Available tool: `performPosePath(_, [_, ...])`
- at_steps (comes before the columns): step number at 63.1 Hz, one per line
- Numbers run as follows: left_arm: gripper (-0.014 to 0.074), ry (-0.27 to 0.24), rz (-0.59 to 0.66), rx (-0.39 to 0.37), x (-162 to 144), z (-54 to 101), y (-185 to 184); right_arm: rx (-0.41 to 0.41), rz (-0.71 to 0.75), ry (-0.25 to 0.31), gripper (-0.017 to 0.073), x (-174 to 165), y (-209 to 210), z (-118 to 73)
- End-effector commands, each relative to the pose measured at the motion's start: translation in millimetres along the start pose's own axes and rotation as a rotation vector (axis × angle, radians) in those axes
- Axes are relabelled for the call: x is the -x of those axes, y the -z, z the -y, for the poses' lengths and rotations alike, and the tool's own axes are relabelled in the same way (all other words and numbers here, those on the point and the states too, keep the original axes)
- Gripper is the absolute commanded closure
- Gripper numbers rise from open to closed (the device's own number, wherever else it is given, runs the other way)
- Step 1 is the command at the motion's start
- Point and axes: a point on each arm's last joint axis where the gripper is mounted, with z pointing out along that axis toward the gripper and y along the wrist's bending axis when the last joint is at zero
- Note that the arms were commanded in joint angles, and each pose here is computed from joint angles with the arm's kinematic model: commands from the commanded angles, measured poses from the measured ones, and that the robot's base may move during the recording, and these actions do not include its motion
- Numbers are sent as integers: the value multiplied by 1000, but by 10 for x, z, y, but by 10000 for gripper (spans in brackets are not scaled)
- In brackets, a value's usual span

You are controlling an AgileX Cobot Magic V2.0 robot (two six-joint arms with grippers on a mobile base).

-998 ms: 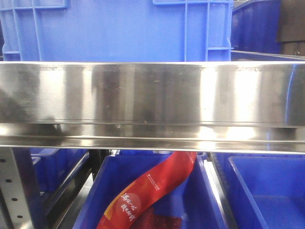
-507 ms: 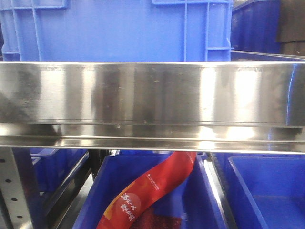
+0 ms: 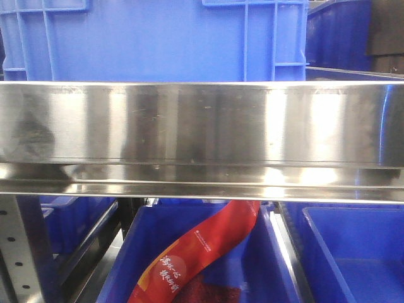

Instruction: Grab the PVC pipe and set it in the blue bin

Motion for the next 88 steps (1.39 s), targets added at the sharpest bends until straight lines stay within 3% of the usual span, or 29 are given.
performPosePath(1, [704, 8, -5, 5, -1, -3, 4, -7, 5, 0, 721, -3, 2, 5])
performPosePath(14, [704, 9, -83, -3, -72, 5, 7, -5, -13, 0, 721, -20, 2, 3])
performPosePath(40, [704, 8, 71, 13, 68, -11, 6, -9, 27, 0, 721, 16, 2, 7])
performPosePath(71, [704, 8, 75, 13, 72, -11, 8, -9, 25, 0, 721, 14, 2, 7])
performPosePath(88, [704, 9, 148, 16, 126, -14, 73, -148, 38, 5, 721, 22, 8, 85])
